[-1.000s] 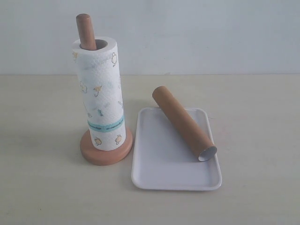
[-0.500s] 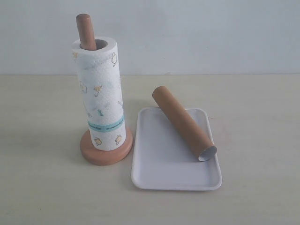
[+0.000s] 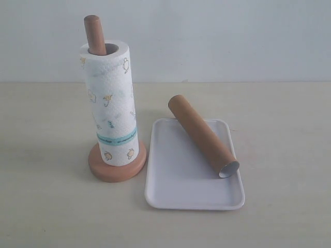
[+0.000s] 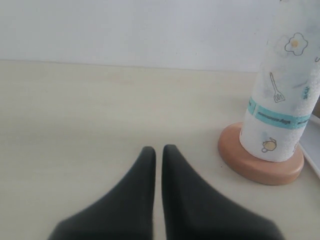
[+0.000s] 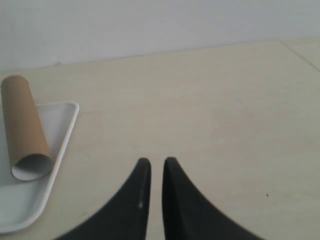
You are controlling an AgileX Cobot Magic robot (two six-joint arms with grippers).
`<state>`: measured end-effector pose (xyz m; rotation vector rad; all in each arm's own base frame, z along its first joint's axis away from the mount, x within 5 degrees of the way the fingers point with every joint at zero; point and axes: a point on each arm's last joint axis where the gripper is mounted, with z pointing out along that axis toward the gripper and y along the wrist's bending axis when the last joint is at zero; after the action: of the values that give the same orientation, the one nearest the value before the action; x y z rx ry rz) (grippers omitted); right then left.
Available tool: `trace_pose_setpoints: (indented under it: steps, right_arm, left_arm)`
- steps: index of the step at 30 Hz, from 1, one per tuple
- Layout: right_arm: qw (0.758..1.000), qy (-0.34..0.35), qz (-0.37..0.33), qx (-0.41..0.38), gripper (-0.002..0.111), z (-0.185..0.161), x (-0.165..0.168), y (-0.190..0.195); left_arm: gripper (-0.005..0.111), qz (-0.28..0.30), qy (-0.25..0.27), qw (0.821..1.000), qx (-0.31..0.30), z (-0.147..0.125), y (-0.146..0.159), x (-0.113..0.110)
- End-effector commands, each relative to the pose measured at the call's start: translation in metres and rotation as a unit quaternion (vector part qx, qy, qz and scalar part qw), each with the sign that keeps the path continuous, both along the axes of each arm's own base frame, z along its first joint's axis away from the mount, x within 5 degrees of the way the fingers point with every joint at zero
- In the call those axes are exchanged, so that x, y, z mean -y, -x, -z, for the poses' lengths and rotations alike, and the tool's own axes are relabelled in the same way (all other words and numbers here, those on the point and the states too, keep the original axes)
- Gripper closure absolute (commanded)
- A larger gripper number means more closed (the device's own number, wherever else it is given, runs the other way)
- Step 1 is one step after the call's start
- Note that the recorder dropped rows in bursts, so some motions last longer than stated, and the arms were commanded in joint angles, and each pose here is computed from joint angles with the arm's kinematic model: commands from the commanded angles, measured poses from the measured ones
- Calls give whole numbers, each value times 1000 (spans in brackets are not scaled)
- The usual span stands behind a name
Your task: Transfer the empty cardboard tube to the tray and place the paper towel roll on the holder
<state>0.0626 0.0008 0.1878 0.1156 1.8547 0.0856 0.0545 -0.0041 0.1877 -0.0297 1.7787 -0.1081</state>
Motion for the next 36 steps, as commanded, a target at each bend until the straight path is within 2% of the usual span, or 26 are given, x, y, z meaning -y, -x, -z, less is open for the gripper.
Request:
trace_pose_setpoints:
  steps: [1, 6, 12, 36]
  right_arm:
    - [1000, -5, 1, -15, 99, 7, 0, 1]
    - [1000, 4, -1, -18, 99, 8, 0, 2]
    - [1000, 23, -7, 19, 99, 5, -1, 9]
    - [1000, 15, -6, 12, 99, 6, -1, 9]
  left_arm:
    - [103, -2, 0, 1000, 2, 1, 0, 0]
    - [103, -2, 0, 1000, 2, 1, 0, 0]
    - [103, -2, 0, 1000, 2, 1, 0, 0]
    - [103, -2, 0, 1000, 4, 0, 0, 0]
